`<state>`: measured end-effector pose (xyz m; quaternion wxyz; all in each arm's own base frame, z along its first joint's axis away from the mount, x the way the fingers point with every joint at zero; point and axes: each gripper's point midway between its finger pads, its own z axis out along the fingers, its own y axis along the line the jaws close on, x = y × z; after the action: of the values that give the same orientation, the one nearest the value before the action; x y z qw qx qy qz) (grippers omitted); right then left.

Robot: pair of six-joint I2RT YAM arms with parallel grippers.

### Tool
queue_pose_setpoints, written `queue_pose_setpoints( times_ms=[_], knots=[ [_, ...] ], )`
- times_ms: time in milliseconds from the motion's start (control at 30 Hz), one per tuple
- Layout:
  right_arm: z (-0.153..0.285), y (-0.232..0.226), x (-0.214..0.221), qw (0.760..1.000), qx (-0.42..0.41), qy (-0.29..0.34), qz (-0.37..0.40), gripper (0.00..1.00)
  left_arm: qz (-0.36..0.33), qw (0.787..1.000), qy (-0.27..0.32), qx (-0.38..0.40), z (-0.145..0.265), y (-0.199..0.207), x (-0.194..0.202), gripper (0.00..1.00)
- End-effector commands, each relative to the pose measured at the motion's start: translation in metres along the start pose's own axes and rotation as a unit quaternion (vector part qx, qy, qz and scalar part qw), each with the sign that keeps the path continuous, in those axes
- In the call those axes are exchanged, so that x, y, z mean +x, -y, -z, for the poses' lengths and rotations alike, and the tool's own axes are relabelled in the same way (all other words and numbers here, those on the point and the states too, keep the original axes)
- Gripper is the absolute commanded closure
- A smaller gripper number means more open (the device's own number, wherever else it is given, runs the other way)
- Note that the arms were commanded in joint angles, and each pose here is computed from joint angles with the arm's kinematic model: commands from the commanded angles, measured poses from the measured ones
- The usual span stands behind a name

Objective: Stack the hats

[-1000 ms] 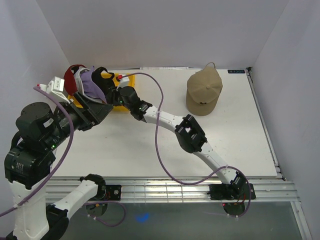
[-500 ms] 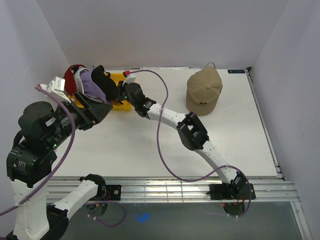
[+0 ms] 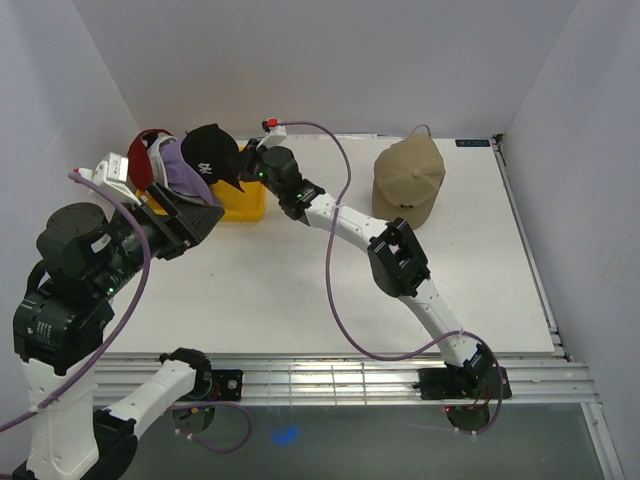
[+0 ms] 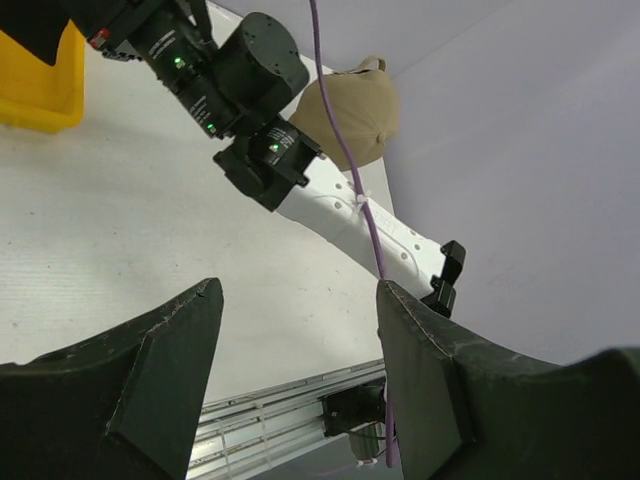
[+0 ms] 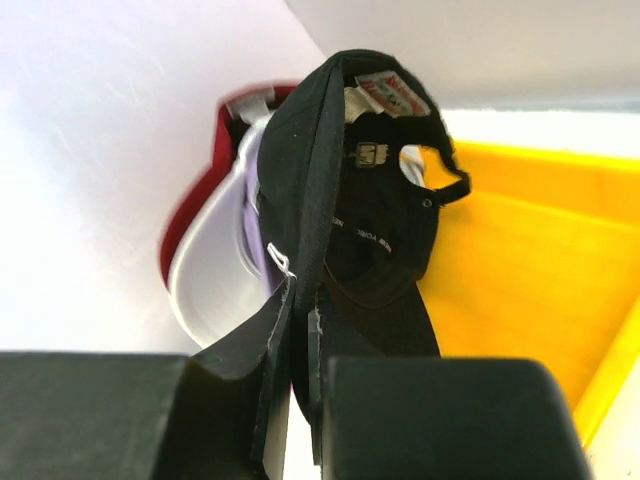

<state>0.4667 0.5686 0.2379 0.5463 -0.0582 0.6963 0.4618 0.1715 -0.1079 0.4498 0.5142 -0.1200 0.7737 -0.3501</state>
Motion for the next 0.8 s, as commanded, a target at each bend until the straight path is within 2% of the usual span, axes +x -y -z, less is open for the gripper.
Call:
queue_pose_setpoints(
  times_ms=[0,233,433,600,667,700,767],
  knots=[
    [0.023,-0.053,-0.118,0.992,-0.053,0.107,-0.045,0.92,-0.004,1.000,0.017,0.011,0.005,0.007,-0.008,0.27],
    [0.041,-0.060,-0.152,0.987,-0.043,0.126,-0.087,0.92,-0.002,1.000,0.024,0.015,0.008,0.010,-0.012,0.27],
    [0.081,-0.061,-0.204,0.974,-0.031,0.169,-0.148,0.92,-0.002,0.999,0.034,0.023,0.015,0.015,-0.017,0.27],
    [0.141,-0.042,-0.249,0.954,0.002,0.219,-0.203,0.92,-0.001,0.999,0.029,0.031,0.017,0.019,-0.016,0.27],
    [0.176,-0.041,-0.277,0.934,-0.006,0.256,-0.248,0.92,0.003,0.999,0.026,0.036,0.017,0.021,-0.015,0.27],
    [0.184,-0.015,-0.267,0.931,0.016,0.257,-0.259,0.92,0.002,0.999,0.023,0.044,0.017,0.023,-0.013,0.27],
    [0.216,-0.011,-0.287,0.917,0.009,0.283,-0.281,0.92,0.001,0.999,0.018,0.046,0.016,0.023,-0.011,0.27]
  ],
)
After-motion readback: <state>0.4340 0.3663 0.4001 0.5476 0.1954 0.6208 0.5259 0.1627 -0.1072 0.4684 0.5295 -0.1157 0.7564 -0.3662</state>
